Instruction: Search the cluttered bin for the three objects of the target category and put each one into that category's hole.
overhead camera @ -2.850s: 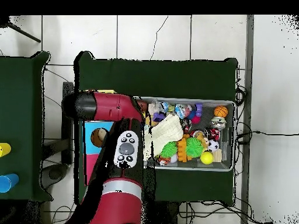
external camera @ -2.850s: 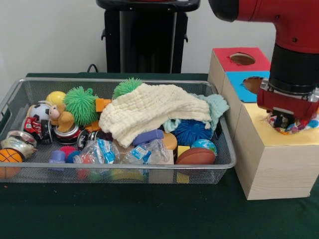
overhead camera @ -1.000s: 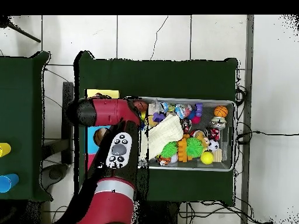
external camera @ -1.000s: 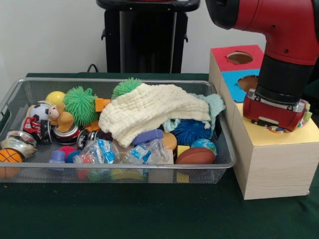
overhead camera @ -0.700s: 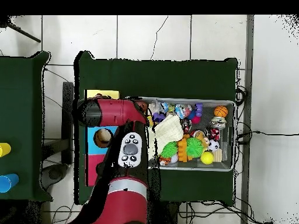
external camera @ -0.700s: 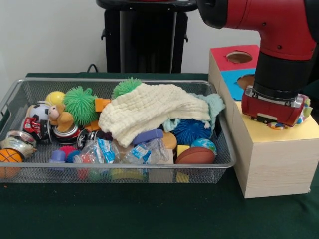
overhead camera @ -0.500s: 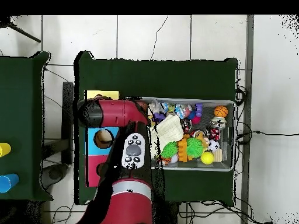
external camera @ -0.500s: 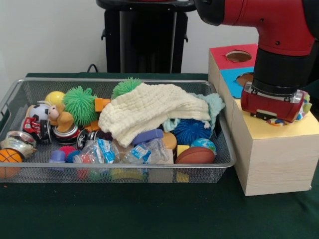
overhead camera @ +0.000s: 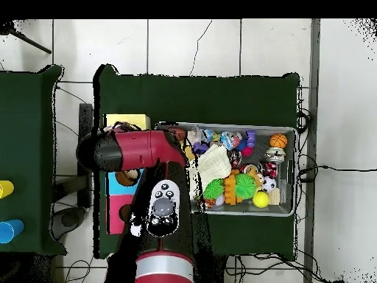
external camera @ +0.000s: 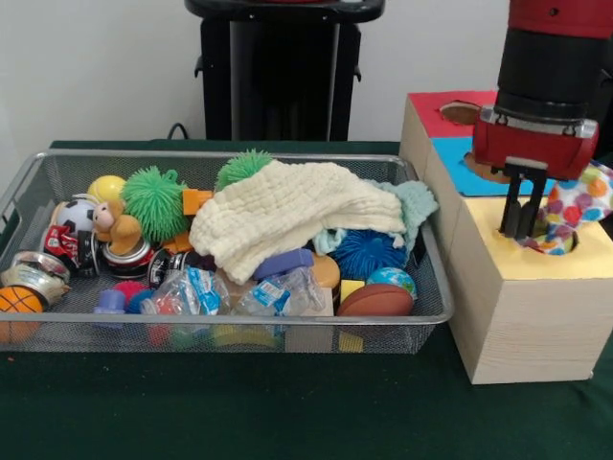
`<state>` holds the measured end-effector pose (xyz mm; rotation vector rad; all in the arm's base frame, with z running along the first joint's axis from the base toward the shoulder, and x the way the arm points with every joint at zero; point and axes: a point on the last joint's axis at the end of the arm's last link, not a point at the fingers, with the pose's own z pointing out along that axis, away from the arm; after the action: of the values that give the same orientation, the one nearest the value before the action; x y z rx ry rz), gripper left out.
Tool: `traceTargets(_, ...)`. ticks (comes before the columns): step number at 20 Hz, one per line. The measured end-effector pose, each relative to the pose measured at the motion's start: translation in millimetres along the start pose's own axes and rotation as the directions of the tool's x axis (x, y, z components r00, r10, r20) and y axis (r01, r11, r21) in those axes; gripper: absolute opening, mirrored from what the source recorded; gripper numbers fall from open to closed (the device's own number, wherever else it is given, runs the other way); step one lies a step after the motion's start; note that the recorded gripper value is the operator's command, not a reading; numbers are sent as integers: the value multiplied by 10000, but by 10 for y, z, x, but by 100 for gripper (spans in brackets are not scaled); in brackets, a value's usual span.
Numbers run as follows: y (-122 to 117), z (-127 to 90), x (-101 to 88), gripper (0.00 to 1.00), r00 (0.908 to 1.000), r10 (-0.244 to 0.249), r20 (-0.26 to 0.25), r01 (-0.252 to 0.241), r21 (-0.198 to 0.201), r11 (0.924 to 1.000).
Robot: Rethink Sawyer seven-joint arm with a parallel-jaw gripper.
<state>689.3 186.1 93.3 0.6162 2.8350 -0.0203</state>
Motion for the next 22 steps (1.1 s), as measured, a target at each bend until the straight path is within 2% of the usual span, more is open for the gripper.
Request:
traceTargets(4, -348, -175, -385, 0, 9912, -356, 1276, 313, 355, 9989)
traceTargets(6, -485, -200, -515, 0, 9866, -334, 1596, 269, 428, 9987)
traceTargets(7, -687, -215, -689, 0, 9833, -101, 1816, 21, 444, 9990)
traceTargets(10, -932, -198, -863, 0, 9825, 331, 1832, -419, 440, 9982)
traceTargets(14, -1371, -106, -1113, 0, 9803, 1172, 1591, -1249, 390, 9914)
traceTargets(18, -1585, -39, -1188, 0, 9807, 1555, 1182, -1625, 523, 9853)
traceTargets(22, -1573, -38, -1177, 0, 9837, 1516, 973, -1580, 625, 9855)
